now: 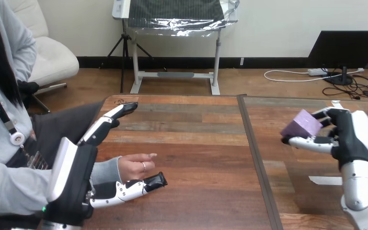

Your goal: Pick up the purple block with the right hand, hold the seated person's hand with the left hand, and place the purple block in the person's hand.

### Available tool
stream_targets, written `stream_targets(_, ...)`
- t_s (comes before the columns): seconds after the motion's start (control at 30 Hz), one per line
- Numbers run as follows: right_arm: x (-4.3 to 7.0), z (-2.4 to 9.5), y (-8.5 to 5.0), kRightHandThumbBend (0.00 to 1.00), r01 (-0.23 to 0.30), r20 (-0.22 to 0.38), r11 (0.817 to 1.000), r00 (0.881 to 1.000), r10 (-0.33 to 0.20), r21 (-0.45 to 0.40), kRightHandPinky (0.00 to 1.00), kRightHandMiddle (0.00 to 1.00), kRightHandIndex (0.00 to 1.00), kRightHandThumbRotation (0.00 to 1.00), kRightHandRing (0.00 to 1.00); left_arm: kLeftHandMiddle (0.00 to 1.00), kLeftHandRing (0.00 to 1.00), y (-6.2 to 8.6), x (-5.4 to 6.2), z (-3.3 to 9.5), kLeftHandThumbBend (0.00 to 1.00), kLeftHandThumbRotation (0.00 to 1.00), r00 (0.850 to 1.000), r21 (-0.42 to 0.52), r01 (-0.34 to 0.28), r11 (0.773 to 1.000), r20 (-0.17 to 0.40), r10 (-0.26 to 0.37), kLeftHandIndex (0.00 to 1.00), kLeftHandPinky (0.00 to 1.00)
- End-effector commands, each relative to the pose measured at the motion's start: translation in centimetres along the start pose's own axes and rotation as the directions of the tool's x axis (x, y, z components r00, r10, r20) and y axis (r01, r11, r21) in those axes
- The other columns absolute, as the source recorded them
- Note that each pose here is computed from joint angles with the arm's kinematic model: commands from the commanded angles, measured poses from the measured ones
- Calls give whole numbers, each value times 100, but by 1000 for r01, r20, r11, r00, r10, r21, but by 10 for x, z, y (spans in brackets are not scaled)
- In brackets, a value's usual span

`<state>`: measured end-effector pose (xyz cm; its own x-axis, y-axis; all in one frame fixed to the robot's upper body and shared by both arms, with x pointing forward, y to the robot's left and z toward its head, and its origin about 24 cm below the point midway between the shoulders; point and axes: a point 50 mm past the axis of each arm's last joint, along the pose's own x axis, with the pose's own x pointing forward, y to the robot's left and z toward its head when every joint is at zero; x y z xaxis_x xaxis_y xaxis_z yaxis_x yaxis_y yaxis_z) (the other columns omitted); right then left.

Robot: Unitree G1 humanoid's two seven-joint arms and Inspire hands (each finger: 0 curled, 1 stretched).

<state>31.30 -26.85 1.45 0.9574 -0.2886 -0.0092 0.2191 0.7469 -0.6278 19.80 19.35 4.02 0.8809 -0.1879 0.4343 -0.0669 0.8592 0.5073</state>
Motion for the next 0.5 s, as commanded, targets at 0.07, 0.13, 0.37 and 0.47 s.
stream_targets(0.07, 9, 29, -4, 39, 35, 107, 995, 993, -46, 97, 6, 16, 20, 0, 10, 72, 69, 12, 23, 5, 100, 35, 996, 73, -20, 997, 88, 13, 73, 67)
stream_targets(0.13, 8, 30, -4, 39, 33, 114, 994, 992, -45, 101, 5, 16, 19, 0, 10, 70, 67, 14, 24, 5, 100, 35, 996, 94, -16, 995, 89, 8, 71, 66)
stream_targets(0.37, 6, 36, -2, 38, 25, 134, 992, 990, -42, 127, 5, 15, 18, 0, 9, 69, 66, 18, 29, 4, 100, 35, 996, 144, 2, 990, 93, -15, 70, 64)
stream_targets(0.47, 5, 38, -2, 38, 24, 144, 989, 989, -45, 143, 5, 15, 17, 0, 9, 69, 65, 20, 31, 4, 100, 35, 995, 162, 12, 987, 94, -27, 70, 64)
